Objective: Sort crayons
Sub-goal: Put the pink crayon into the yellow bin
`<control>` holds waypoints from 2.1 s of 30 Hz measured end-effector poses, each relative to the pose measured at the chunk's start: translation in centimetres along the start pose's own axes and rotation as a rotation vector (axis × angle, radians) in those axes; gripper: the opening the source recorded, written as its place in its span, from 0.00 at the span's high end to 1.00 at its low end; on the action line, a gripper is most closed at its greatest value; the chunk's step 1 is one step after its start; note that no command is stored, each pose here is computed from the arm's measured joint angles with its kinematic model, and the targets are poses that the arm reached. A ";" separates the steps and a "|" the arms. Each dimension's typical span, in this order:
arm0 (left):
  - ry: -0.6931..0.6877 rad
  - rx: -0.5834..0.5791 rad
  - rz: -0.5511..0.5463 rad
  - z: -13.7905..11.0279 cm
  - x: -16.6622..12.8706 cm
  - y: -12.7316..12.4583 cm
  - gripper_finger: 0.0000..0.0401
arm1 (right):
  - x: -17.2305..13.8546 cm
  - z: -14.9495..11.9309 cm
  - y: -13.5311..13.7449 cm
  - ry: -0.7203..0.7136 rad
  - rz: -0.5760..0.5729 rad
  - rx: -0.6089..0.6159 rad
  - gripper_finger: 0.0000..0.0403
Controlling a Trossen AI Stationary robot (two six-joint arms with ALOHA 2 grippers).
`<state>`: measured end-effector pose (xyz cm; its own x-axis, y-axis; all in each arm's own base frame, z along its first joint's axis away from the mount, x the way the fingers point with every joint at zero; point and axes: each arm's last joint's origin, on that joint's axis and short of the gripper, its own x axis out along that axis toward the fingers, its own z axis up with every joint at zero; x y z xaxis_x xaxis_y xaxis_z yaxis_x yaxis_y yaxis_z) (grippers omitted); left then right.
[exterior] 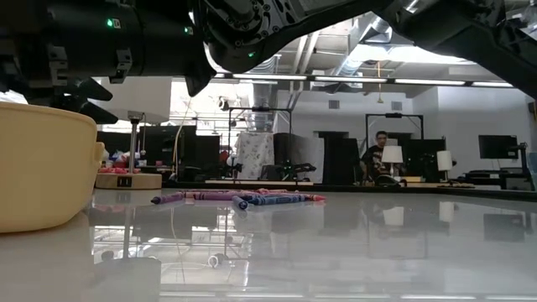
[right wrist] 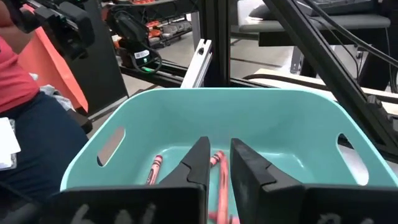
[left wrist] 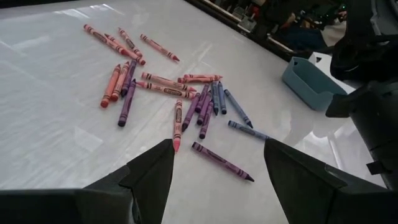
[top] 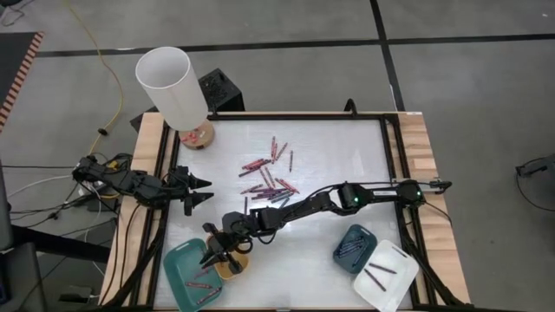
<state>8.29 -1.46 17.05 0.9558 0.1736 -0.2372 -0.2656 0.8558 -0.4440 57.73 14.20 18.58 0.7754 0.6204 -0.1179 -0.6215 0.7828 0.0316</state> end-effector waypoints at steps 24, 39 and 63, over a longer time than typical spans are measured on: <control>0.000 0.000 0.000 0.0 0.0 0.0 0.40 | -15.4 9.5 -4.9 0.731 -0.505 0.068 0.85; 0.000 0.000 0.000 0.0 0.0 0.0 0.40 | -27.9 6.6 -11.5 1.199 -0.746 0.372 0.85; 0.000 0.000 0.000 0.0 0.0 0.0 0.40 | -30.3 -1.4 -14.7 1.289 -0.477 0.120 0.85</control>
<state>8.29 -1.46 17.05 0.9559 0.1732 -0.2370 -0.2652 0.8558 -0.4442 43.21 -16.21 20.34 0.2165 -0.1386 -0.9664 -0.2626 0.9451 -0.1944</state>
